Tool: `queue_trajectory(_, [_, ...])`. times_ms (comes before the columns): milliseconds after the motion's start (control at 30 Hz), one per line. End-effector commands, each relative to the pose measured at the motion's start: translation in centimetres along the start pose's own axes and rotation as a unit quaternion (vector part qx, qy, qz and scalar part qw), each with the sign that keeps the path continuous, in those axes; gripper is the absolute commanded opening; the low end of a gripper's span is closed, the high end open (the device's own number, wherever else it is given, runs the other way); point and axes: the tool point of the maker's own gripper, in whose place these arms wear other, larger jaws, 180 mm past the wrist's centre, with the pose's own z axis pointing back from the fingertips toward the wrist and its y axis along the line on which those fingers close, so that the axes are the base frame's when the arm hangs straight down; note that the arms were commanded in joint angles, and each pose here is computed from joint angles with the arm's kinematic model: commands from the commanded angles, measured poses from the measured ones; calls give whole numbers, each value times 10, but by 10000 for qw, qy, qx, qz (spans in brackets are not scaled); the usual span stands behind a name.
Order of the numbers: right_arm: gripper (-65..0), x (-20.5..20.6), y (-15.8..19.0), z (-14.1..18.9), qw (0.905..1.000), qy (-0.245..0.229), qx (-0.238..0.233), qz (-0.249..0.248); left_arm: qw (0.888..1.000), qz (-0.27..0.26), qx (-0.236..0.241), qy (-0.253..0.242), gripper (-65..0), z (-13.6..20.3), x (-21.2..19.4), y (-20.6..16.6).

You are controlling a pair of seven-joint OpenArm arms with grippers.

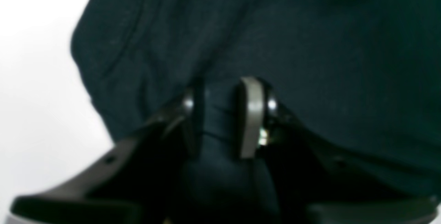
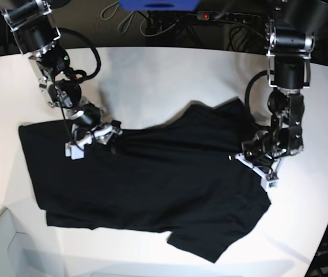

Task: Layout the t-shirt on the table in an organized manner, then fold the t-shirt properly
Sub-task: 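Grasp the shirt body with both grippers and drag it toward the robot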

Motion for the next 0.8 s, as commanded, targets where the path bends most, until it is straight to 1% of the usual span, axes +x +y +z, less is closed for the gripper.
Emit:
queue_trajectory(0, [-319, 11, -35, 5, 9980, 44, -616, 101, 9936, -18, 273, 1097, -498, 1, -61, 13])
queue_trajectory(67, [-319, 29, -51, 8, 9966, -45, -802, 178, 9917, -118, 224, 1259, -494, 12, -75, 8])
queue_trajectory(167, [-319, 54, -57, 7, 9955, -210, -869, 304, 9902, -304, 48, 1362, -496, 29, -93, -9])
queue_trajectory(200, [-319, 64, -59, 8, 9950, -271, -886, 366, 9891, -316, -149, 1427, -496, 36, -104, -24])
queue_trajectory(267, [-319, 83, -56, 7, 9943, -409, -868, 467, 9880, -315, -602, 1390, -496, 56, -112, -52])
queue_trajectory(367, [-319, 103, -50, 4, 9937, -552, -810, 549, 9839, -395, -1322, 1134, -496, 91, -107, -91])
queue_trajectory(400, [-319, 108, -48, 4, 9935, -588, -792, 568, 9820, -423, -1564, 970, -496, 103, -101, -103])
queue_trajectory(467, [-320, 112, -43, 3, 9934, -646, -744, 591, 9787, -449, -1892, 657, -496, 121, -86, -117])
queue_trajectory(567, [-320, 117, -25, 12, 9930, -742, -498, 777, 9750, -478, -2158, 221, -496, 141, -62, -129])
queue_trajectory(667, [-321, 112, 8, 24, 9921, -832, -86, 930, 9761, -203, -2153, -236, -496, 151, -30, -117])
queue_trajectory(767, [-322, 94, 32, 45, 9920, -894, 248, 852, 9784, 101, -1959, -651, -495, 152, 8, -94])
